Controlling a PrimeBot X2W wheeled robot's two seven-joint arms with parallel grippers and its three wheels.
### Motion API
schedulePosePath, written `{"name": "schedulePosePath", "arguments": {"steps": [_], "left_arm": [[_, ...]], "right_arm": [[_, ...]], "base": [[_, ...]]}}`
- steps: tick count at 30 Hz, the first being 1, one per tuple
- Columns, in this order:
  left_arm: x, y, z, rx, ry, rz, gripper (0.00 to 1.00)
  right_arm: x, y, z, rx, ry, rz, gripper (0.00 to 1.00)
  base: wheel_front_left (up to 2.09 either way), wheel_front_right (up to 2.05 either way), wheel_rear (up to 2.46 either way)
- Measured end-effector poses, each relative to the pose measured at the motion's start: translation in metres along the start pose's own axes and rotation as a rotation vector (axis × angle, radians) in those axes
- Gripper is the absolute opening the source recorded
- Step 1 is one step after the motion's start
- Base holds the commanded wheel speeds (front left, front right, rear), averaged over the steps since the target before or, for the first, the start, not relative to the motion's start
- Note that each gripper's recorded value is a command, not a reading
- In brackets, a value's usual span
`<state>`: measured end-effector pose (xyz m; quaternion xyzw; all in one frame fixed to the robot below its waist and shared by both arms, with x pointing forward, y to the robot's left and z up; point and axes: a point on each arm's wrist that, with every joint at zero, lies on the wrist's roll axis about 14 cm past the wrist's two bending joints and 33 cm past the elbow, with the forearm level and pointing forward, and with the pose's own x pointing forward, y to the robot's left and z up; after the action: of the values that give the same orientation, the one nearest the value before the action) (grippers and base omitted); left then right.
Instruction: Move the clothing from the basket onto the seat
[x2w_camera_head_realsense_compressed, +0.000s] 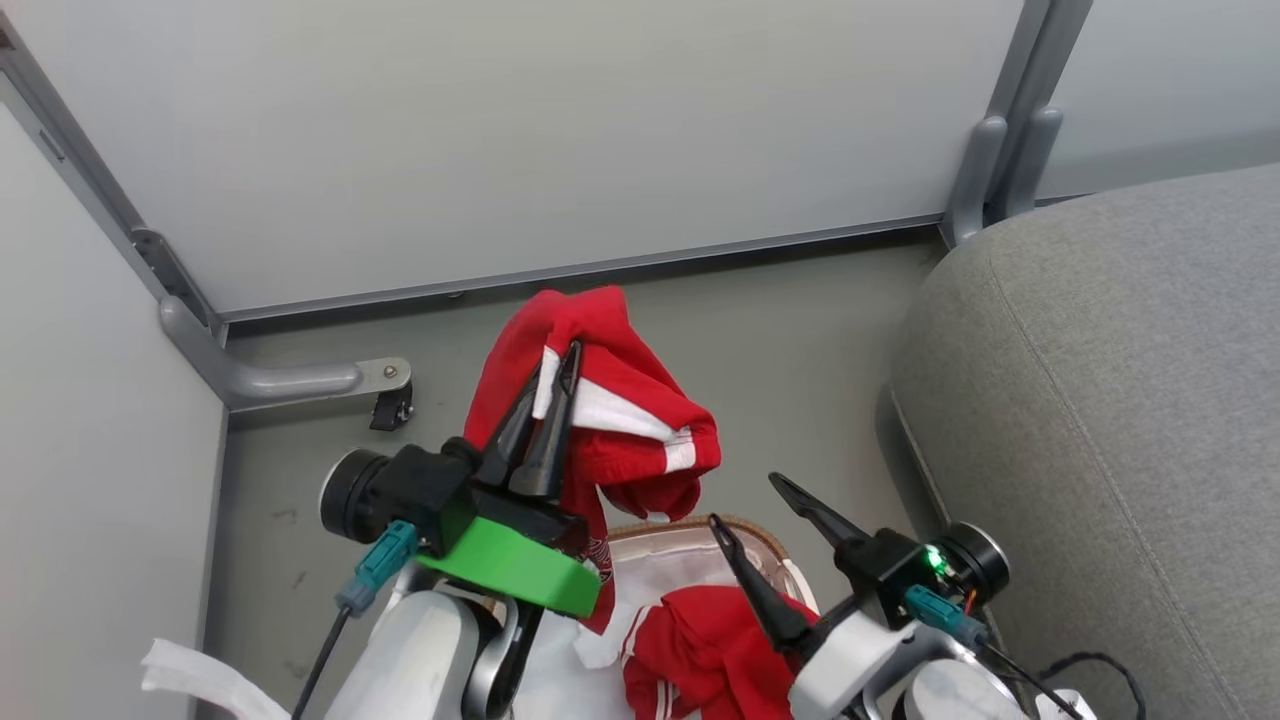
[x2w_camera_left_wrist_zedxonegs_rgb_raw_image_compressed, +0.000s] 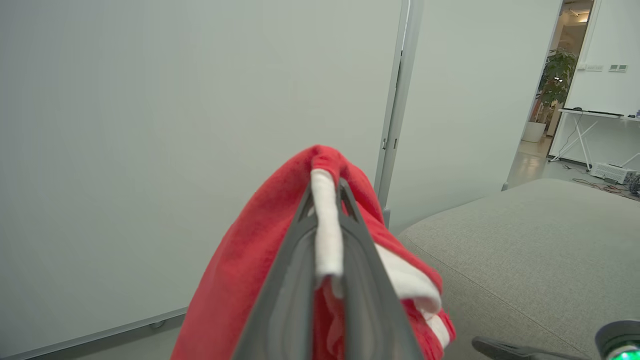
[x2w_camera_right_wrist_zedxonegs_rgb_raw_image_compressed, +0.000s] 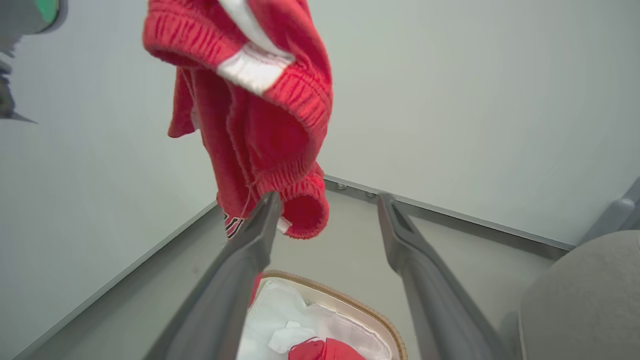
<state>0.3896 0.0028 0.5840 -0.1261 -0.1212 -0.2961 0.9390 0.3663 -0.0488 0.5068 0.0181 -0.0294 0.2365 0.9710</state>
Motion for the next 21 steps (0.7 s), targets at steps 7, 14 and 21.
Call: {"name": "schedulePosePath", "arguments": {"steps": [7,14,21], "left_arm": [[0.001,-0.002,0.000,-0.007,0.002,-0.011,0.00],[-0.005,0.002,-0.005,-0.024,0.018,0.003,0.00],[-0.010,0.013,-0.010,-0.015,0.037,0.036,1.00]], "right_arm": [[0.037,0.012,0.011,-0.054,-0.019,0.095,1.00],[0.062,0.034,0.013,-0.018,-0.021,0.182,0.27],[0.070,0.034,0.021,0.032,-0.047,0.180,0.00]], "base": [[0.00,0.00,0.00],[0.00,0.00,0.00],[0.00,0.00,0.00]]}}
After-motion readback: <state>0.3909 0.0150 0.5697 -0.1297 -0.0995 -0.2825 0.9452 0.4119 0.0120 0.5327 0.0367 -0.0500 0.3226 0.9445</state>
